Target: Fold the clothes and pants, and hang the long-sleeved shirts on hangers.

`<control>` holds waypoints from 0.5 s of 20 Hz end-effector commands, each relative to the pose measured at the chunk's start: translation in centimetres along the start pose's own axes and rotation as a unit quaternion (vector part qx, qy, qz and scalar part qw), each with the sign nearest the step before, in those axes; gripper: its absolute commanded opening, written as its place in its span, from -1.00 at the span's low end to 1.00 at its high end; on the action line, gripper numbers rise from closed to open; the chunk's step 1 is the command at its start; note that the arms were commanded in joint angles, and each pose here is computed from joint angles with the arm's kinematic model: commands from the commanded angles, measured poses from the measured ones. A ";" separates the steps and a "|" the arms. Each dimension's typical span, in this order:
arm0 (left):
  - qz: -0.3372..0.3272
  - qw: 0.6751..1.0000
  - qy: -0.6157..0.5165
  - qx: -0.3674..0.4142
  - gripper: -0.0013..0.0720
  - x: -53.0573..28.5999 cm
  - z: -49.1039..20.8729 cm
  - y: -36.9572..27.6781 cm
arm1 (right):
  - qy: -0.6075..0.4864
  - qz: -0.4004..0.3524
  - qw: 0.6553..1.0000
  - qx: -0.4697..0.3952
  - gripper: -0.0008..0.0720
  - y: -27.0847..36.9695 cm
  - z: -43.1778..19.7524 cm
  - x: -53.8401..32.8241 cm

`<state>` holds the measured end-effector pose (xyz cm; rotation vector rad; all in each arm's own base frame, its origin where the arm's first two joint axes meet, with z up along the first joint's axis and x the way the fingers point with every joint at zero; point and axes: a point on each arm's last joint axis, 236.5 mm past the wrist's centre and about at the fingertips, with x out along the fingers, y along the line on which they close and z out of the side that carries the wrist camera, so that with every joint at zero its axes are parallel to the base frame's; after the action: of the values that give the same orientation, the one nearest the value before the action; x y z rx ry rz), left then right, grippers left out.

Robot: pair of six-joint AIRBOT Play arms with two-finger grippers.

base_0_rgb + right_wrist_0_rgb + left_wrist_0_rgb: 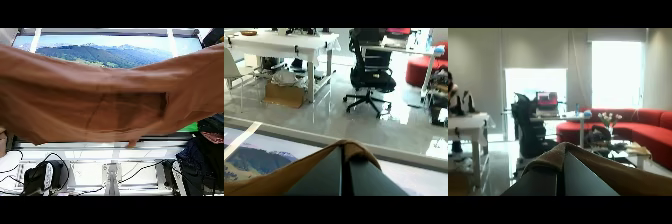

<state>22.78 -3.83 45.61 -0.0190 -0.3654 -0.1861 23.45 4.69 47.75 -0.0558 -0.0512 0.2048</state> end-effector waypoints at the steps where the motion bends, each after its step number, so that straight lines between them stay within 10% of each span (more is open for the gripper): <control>1: 0.000 0.995 0.081 -0.053 -0.93 3.7 -6.8 2.5 | 0.058 0.011 0.995 0.075 -0.94 -3.2 -3.7 5.4; 10: -0.016 0.911 0.359 -0.199 -0.93 13.3 -38.3 3.5 | 0.306 0.163 0.915 0.207 -0.94 -0.6 -26.2 23.0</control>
<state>45.03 -3.14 23.02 -0.3328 0.2660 -0.2853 43.25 4.63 29.55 0.2942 0.5049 0.4564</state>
